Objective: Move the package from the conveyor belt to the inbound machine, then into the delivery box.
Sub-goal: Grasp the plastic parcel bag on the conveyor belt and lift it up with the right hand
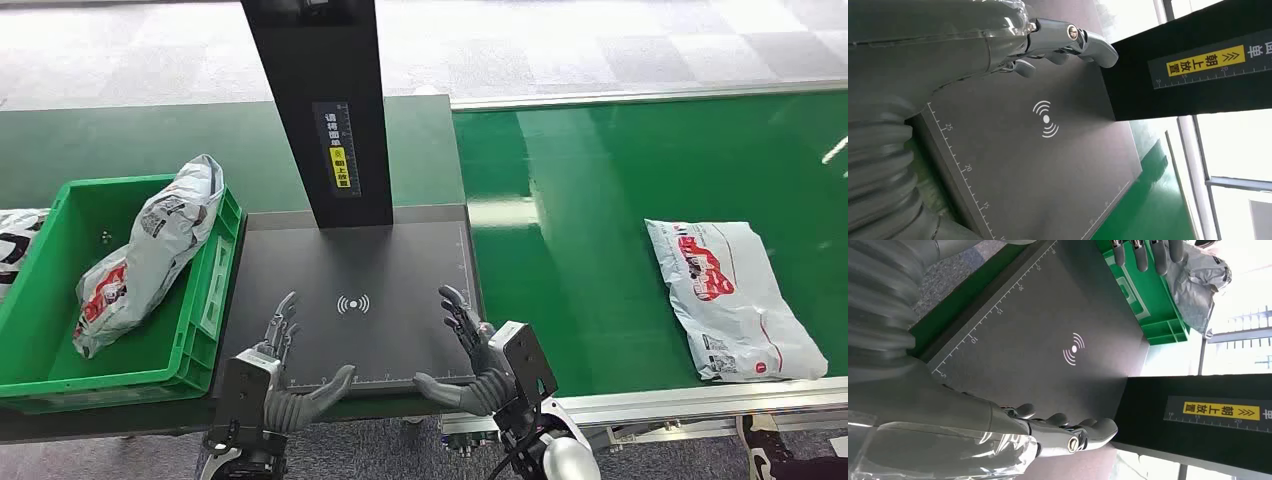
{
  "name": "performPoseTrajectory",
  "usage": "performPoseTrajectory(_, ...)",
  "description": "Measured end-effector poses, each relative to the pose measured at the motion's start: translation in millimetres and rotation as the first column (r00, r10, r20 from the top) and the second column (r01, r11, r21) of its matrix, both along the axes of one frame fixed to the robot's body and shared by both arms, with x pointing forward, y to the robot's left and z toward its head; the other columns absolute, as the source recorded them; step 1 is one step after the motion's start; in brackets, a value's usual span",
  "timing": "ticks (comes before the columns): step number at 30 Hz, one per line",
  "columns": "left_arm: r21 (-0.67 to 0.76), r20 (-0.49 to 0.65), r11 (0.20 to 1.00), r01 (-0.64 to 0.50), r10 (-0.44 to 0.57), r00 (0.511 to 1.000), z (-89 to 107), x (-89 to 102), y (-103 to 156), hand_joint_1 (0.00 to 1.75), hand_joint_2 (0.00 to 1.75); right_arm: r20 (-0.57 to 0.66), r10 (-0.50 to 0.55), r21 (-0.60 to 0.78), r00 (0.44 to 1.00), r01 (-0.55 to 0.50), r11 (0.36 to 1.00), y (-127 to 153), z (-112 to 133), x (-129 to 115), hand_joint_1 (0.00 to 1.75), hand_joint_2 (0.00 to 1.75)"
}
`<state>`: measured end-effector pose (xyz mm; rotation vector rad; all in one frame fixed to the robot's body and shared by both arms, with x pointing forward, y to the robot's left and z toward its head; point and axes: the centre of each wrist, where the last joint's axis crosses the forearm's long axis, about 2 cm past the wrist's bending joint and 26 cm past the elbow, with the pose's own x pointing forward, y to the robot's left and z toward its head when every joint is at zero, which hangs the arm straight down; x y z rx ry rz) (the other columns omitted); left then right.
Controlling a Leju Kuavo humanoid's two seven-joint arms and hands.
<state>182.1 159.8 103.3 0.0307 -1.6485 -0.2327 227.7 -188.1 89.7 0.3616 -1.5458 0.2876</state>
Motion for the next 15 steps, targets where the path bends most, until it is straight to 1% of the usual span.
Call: performPoseTrajectory(15, -0.001, 0.001, 1.000, -0.001, 0.001, 1.000, 0.4, -0.2, 0.3, 0.00, 1.75, 0.001, -0.002, -0.004, 1.000, 0.002, 1.000, 0.0, 0.1, 0.1, 0.00, 1.75)
